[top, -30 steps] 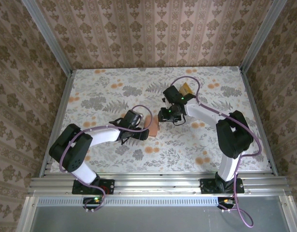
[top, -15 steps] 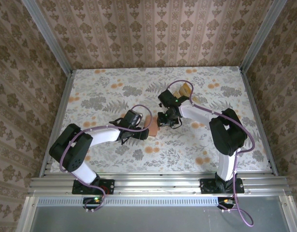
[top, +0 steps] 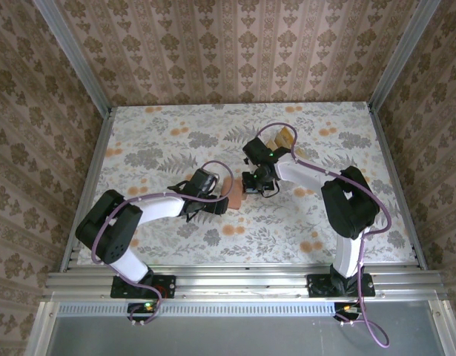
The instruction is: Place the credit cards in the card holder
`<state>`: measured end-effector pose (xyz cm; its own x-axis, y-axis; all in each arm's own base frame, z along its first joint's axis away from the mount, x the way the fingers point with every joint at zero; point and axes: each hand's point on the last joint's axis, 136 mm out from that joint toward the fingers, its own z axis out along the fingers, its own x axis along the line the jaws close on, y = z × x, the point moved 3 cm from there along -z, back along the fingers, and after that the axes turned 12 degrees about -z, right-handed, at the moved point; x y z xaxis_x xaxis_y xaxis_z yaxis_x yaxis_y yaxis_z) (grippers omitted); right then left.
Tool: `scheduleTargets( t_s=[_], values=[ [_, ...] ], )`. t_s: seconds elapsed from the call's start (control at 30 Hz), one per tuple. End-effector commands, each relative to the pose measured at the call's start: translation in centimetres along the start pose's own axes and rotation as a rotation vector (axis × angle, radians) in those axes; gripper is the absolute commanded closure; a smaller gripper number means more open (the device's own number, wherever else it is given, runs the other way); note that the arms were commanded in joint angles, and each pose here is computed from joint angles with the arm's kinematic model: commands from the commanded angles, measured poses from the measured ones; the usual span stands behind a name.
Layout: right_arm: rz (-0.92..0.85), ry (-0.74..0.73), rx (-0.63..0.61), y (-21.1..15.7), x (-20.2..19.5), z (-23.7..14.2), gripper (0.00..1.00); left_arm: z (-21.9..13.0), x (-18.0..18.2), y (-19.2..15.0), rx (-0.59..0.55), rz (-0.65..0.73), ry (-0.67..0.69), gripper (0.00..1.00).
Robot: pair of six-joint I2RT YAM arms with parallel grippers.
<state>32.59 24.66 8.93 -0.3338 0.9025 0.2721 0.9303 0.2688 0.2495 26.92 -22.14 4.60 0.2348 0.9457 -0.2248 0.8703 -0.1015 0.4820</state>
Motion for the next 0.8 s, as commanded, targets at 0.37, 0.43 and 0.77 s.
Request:
scheduleTargets(
  t_s=[0.37,0.43,0.77],
  values=[
    [0.081,0.177,-0.057,3.0,2.9,1.7,1.00,2.0,0.2,-3.7,0.154,0.011,-0.020,0.06],
    [0.089,0.189,-0.055,3.2,3.0,2.1,1.00,2.0,0.2,-3.6,0.154,0.014,-0.021,0.06],
    [0.106,0.226,-0.051,3.7,3.5,3.5,1.00,2.0,-0.1,-3.5,0.157,0.020,-0.033,0.07]
  ],
)
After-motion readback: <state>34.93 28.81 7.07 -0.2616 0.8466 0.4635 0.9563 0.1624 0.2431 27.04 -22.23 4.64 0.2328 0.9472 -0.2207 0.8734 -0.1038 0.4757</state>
